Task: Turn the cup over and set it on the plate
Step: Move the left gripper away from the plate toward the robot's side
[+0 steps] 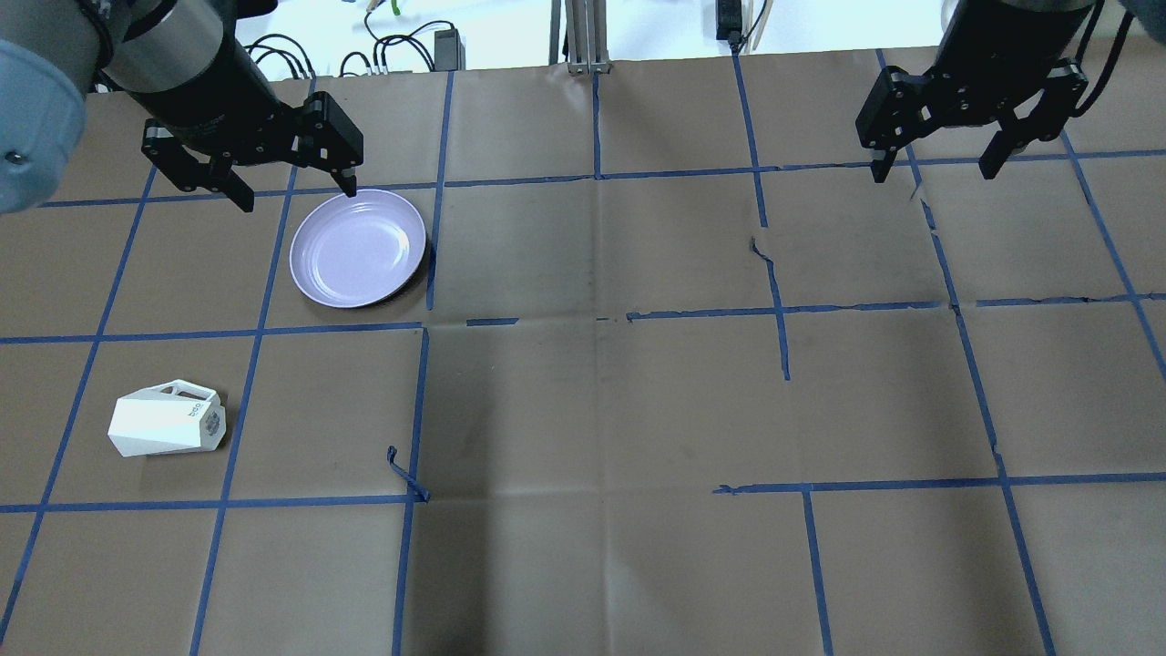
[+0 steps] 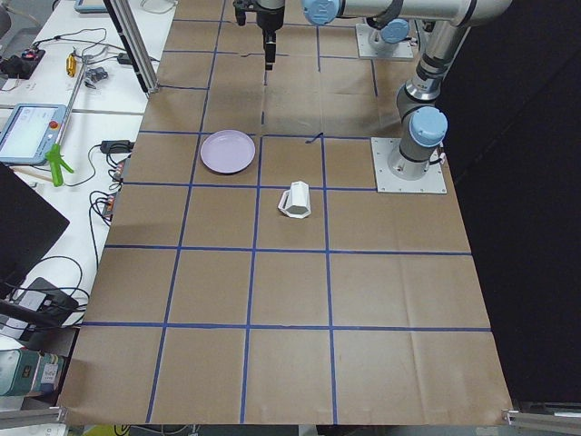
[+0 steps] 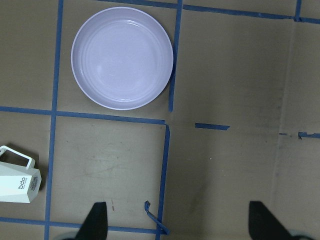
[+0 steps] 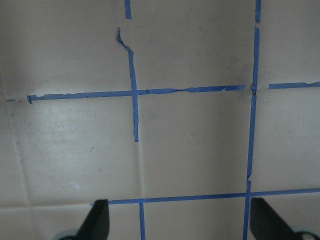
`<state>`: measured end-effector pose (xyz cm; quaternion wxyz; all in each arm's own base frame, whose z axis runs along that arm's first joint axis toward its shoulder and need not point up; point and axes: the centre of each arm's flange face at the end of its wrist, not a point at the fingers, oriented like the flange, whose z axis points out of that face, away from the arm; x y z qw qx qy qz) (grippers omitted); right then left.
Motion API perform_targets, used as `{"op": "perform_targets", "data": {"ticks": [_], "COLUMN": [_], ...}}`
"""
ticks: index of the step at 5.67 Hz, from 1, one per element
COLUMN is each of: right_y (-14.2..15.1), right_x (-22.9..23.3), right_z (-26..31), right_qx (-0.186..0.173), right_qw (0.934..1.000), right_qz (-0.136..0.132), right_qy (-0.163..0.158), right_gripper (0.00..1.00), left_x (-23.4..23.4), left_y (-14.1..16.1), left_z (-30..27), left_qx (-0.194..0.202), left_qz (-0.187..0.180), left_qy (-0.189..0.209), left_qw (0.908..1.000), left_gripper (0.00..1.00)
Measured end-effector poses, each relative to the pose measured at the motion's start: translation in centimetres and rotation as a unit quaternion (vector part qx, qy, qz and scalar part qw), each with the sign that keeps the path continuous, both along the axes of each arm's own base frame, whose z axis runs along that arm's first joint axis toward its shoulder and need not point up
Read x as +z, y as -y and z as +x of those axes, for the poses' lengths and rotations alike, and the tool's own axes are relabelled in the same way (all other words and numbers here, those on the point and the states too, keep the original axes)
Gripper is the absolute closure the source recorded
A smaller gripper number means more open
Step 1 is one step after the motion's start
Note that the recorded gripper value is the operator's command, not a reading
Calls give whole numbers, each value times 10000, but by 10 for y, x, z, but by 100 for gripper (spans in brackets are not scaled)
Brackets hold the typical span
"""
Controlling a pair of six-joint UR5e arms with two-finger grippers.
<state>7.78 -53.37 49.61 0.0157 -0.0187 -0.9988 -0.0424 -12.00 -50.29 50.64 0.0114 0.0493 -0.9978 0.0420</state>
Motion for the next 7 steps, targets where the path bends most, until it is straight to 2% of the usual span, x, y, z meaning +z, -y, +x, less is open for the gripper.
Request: {"op": "perform_targets", "data": {"ticks": [3,5,7], "right_y": [0,0,0], "right_x": [0,0,0], "right_z": [0,0,0], "right_qx": [0,0,0], "right_qw": [10000,10000,10000], "right_qz": [0,0,0], "right_qy": [0,0,0], "right_gripper": [0,0,0], "left_x": [7,19,22], "left_y": [2,-18,-43], "left_z": [38,114,220], "left_qx": [144,-53,-384], "left_qz": [-40,191,390], "left_qy": [10,47,-3], "left_qw": [9999,9998,9985], "left_gripper": [1,1,1]}}
